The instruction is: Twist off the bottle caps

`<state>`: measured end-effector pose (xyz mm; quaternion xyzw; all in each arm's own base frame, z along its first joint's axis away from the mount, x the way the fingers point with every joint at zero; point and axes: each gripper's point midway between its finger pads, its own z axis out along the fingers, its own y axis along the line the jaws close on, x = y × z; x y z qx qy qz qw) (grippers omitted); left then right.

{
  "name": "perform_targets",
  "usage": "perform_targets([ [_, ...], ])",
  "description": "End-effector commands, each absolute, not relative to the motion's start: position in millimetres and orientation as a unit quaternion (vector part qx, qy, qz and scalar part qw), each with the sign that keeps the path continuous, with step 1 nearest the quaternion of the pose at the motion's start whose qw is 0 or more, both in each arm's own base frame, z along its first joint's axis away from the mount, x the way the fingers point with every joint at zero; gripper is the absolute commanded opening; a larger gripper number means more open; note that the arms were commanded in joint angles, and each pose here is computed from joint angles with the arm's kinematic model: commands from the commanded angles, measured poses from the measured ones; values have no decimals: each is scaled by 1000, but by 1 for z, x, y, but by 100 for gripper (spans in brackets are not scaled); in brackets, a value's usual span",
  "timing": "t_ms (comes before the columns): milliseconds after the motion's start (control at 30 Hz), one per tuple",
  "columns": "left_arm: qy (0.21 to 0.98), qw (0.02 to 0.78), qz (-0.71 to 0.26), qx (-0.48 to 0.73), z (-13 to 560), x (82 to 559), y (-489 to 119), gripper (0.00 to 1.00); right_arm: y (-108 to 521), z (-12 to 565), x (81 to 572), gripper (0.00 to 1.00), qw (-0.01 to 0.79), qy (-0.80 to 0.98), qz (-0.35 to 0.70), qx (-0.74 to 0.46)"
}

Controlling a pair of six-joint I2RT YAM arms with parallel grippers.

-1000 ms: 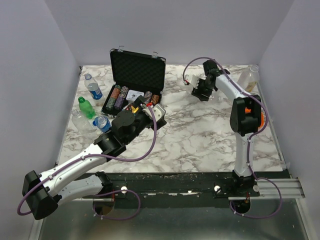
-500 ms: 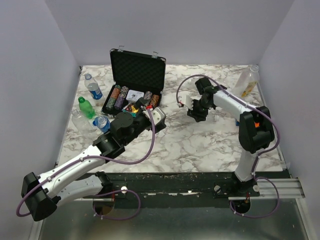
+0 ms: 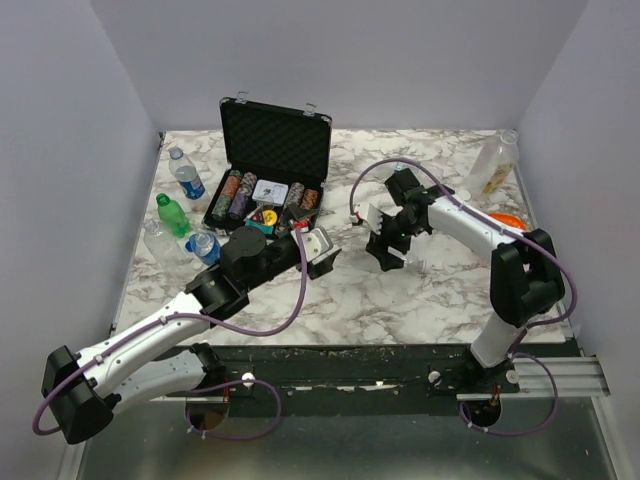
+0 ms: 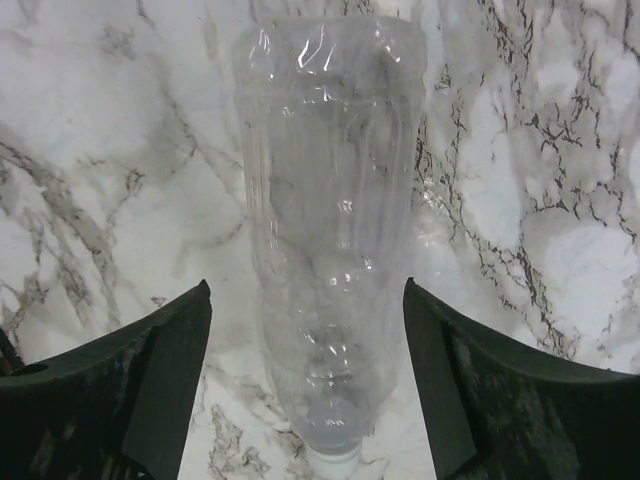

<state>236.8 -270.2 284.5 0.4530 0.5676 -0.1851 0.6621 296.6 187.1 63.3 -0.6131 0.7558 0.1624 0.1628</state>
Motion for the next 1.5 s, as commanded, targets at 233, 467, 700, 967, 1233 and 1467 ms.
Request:
perform_targets([
  [233, 553, 529, -325, 555, 255, 193, -319, 99, 167, 149, 275, 89, 276, 765, 237, -532],
  [467, 539, 367, -254, 714, 178, 183, -339, 99, 147, 225, 265, 89, 401, 737, 362, -407],
  [700, 519, 237, -150, 807, 103, 199, -358, 99, 133, 239, 270, 93, 435, 738, 368, -361],
  [967, 517, 266, -115, 806, 83, 238, -404, 97, 116, 228, 285, 92, 417, 771, 372, -305],
  [1233, 522, 265, -90, 806, 47, 250, -413, 94, 97, 219, 290, 93, 409, 781, 379, -281],
  [1467, 529, 303, -60, 791, 32, 260, -429, 88, 87, 213, 292, 93, 402, 787, 385, -266],
])
